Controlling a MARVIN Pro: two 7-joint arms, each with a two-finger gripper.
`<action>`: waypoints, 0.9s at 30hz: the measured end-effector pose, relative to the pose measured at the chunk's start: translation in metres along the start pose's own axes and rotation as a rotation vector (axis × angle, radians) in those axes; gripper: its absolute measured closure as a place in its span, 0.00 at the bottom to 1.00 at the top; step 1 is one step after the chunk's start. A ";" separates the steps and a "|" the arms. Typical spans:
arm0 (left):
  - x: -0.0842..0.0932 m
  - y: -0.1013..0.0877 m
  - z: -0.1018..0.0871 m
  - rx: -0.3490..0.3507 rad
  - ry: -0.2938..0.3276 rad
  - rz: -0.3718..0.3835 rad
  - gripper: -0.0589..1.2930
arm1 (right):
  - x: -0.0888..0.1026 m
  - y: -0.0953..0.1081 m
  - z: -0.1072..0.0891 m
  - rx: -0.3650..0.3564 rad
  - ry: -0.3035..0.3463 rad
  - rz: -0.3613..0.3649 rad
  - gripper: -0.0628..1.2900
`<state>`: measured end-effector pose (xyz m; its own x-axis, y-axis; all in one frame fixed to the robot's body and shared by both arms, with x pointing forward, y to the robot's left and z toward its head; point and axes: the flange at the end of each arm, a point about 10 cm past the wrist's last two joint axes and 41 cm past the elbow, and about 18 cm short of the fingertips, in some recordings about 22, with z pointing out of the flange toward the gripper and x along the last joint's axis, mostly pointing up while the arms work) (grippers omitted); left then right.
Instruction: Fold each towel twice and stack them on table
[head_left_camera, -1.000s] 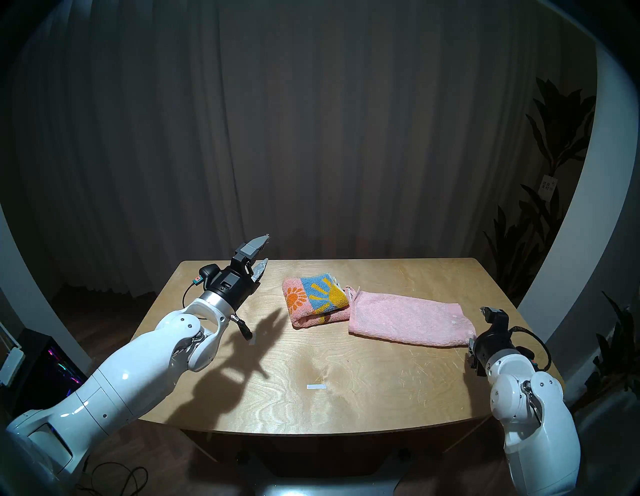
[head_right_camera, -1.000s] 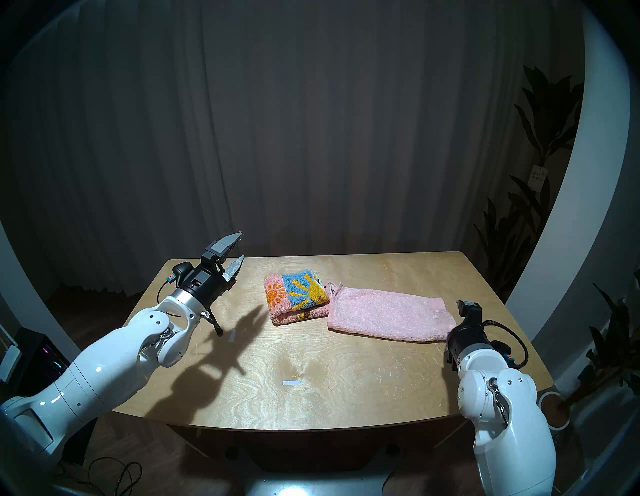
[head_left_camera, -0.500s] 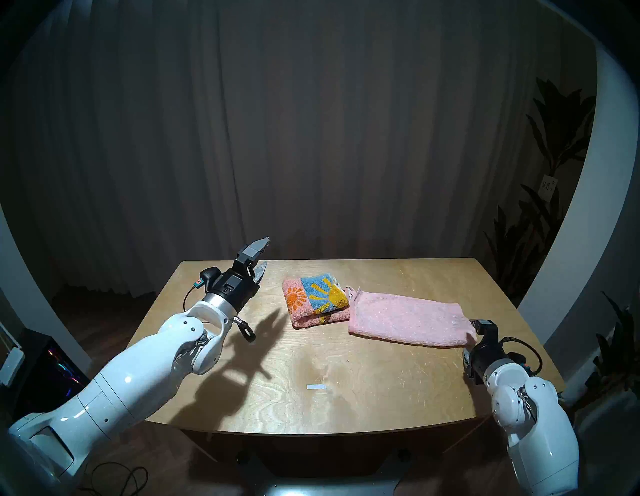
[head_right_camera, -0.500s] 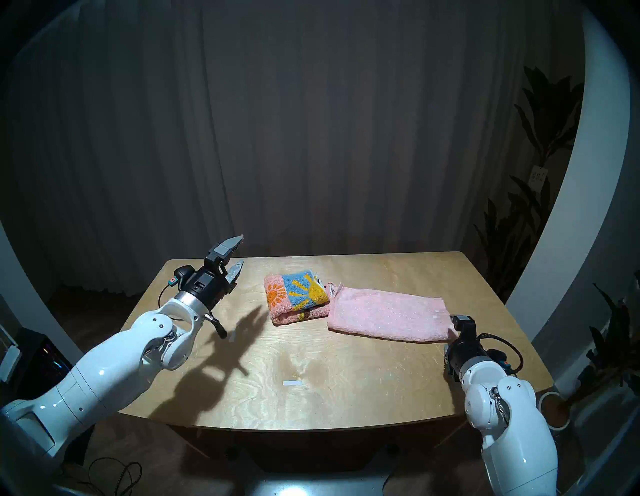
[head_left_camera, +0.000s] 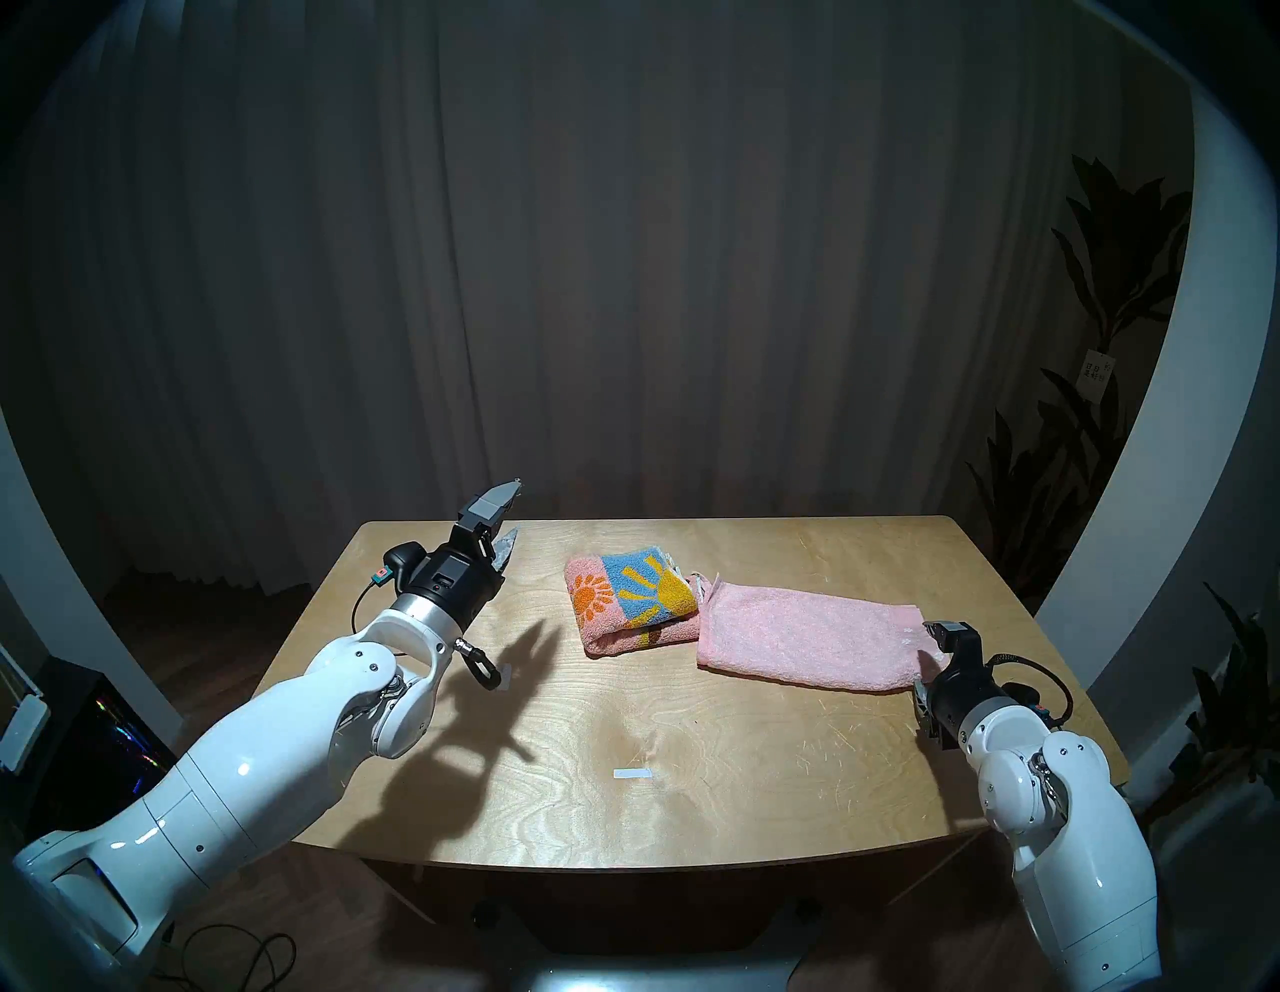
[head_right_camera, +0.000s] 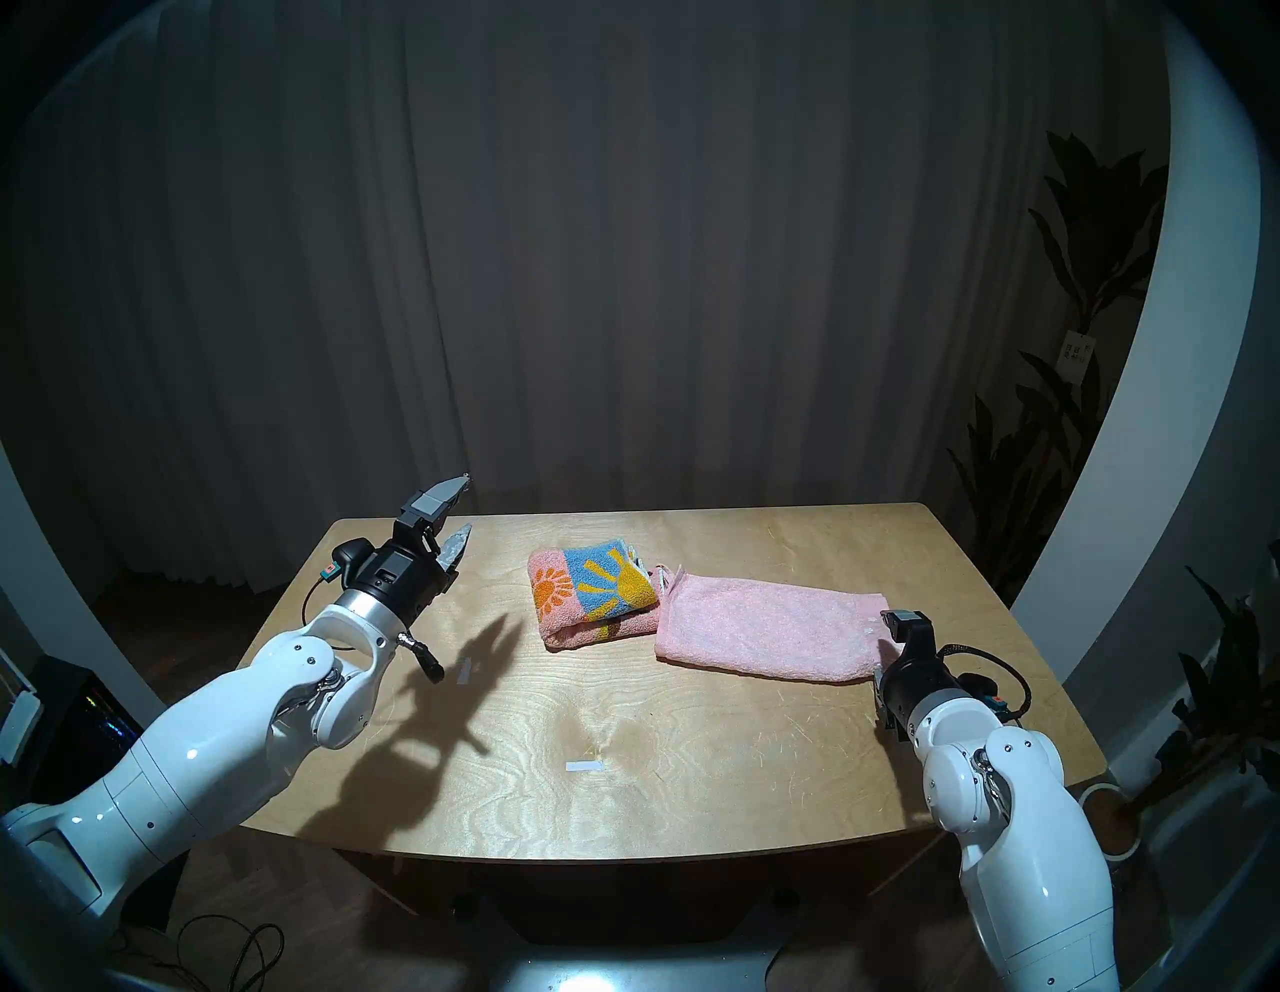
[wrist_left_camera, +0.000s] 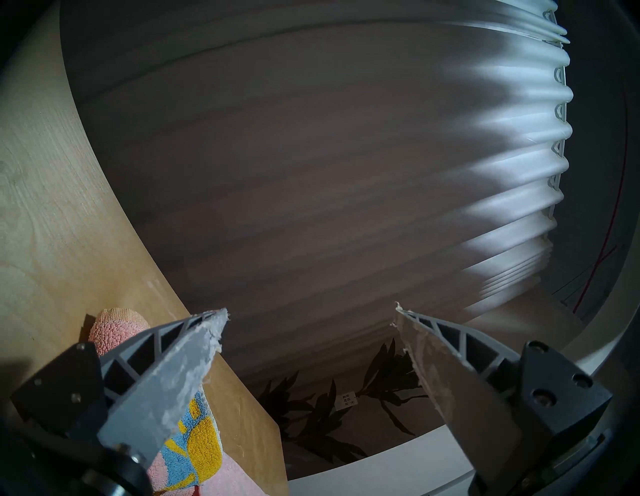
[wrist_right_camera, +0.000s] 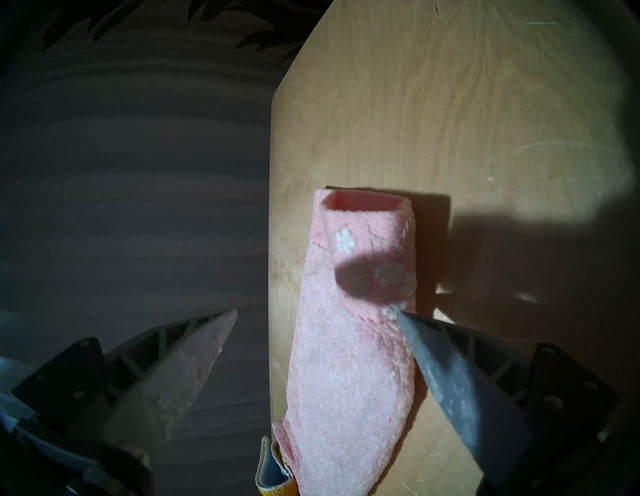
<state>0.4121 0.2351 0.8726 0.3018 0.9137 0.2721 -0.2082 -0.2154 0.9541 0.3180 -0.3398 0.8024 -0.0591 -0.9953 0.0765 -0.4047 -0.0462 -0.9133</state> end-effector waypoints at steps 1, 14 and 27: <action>0.000 0.000 0.000 0.001 0.001 0.000 0.06 | 0.001 0.001 -0.001 -0.004 0.002 -0.001 0.05; 0.000 -0.001 0.000 0.009 -0.001 -0.006 0.06 | 0.002 0.015 -0.011 -0.044 0.018 -0.010 0.05; 0.001 0.000 -0.002 0.010 0.001 -0.004 0.06 | -0.007 0.018 0.011 -0.027 0.013 -0.061 0.08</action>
<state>0.4112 0.2371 0.8725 0.3012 0.9150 0.2684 -0.1977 -0.2154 0.9563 0.3208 -0.3345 0.7816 -0.0456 -0.9895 0.1373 -0.4324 -0.1043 -0.8956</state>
